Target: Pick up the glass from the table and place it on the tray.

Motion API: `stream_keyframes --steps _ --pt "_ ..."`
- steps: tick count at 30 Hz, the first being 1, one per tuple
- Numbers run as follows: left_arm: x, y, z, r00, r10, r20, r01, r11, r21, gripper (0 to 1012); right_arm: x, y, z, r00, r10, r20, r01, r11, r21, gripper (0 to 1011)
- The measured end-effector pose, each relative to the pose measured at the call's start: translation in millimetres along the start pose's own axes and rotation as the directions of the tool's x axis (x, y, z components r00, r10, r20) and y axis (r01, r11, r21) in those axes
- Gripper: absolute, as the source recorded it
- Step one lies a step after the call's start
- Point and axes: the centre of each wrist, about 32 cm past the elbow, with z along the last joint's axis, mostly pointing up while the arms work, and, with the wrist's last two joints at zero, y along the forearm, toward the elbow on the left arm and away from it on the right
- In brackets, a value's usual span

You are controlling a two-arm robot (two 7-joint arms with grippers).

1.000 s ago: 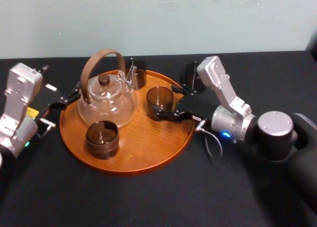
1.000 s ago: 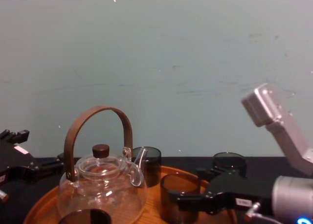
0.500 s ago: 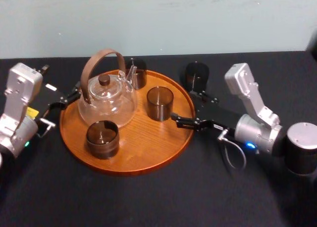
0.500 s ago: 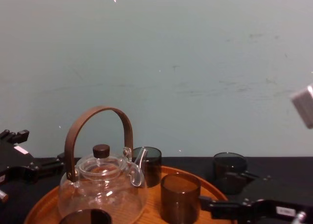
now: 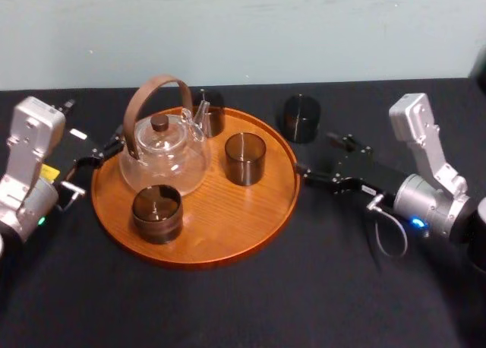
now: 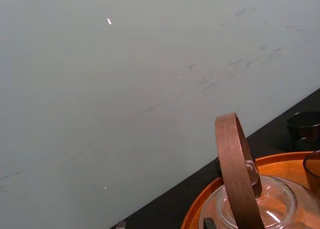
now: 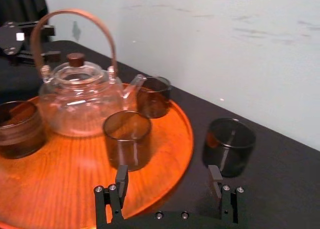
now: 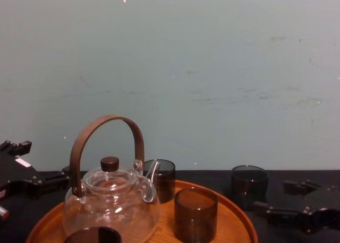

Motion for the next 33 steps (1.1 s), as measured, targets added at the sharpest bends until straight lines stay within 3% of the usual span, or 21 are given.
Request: stream_keyframes --steps 16,33 --pt "0.0 0 0.0 1.0000 0.000 0.000 0.000 1.0000 0.000 1001 25.2 0.2 -0.4 0.993 -0.112 -0.038 0.112 0.994 -0.007 1002" --pt "0.0 0 0.0 1.0000 0.000 0.000 0.000 1.0000 0.000 1002 38.0 32.5 4.0 0.993 -0.109 -0.046 0.107 0.994 -0.035 1002"
